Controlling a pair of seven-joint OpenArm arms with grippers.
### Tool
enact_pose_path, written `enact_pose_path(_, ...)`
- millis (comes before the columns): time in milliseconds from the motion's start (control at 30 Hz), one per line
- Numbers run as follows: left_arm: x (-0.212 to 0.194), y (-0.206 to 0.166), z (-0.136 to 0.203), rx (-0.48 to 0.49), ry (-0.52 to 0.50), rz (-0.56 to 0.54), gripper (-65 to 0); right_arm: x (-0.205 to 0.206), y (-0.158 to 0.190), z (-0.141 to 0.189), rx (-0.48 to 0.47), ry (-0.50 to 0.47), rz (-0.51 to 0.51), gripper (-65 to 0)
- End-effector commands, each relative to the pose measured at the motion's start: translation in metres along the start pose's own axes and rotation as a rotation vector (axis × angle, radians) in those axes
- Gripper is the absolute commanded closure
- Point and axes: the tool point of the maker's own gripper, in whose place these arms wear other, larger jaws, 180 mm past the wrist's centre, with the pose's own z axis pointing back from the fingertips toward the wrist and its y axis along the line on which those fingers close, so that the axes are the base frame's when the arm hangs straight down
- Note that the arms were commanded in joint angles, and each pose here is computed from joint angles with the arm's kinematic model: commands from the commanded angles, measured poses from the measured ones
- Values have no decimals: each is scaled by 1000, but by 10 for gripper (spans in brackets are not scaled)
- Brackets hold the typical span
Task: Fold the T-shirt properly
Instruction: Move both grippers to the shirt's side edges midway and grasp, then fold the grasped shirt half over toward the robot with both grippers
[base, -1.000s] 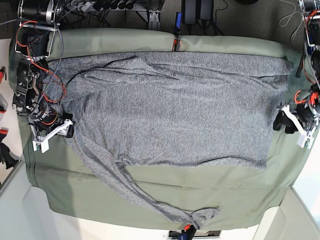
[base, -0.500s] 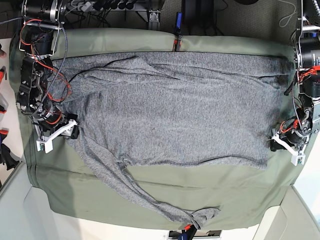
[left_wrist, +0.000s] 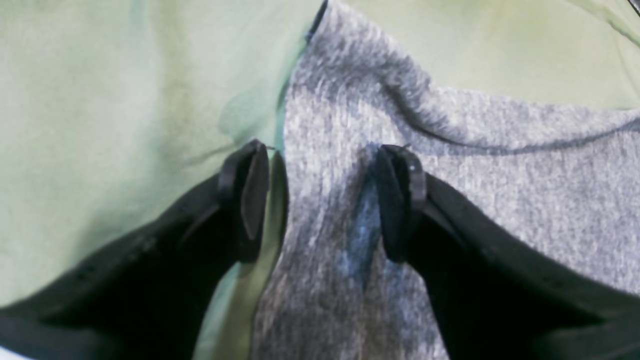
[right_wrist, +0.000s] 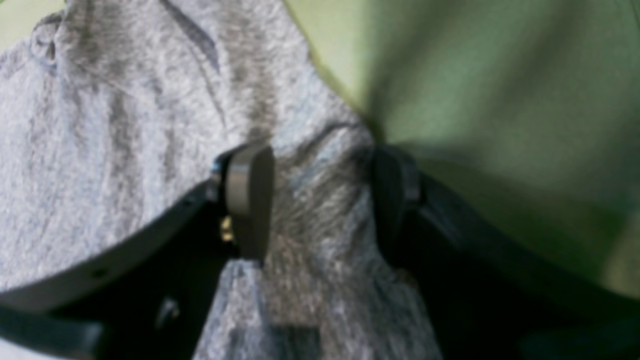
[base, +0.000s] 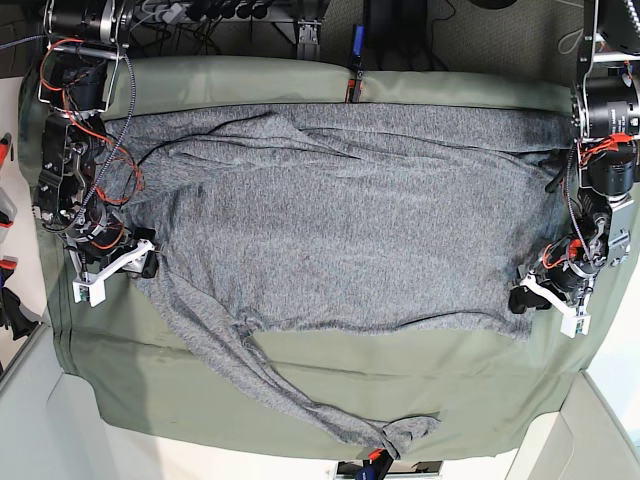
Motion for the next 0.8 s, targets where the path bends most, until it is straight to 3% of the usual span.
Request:
enact_pose_path(0, 20, -1, 2, -12, -36, -11, -369, 5, 2, 1, 7, 9, 6, -321)
enact_pose_path(133, 20, -1, 2, -12, -36, -12, -346, 4, 1, 1, 6, 9, 6, -321)
enact_pose_path(300, 28, -1, 3, -18, -78, -25, -85, 14, 1, 1, 5, -31, 8, -318)
enact_pose_path(367, 34, -5, 5, -49, -101, -51, -20, 21, 1, 1, 5, -68, 9, -252)
enact_pose_path(533, 53, -4, 14, -64, -133, -113, 0, 29, 0, 2, -9, -86, 32, -3)
enact_pose_path(767, 69, -8, 20, -70, -170, -153, 0, 36, -2, 6, -14, -101, 44, 0)
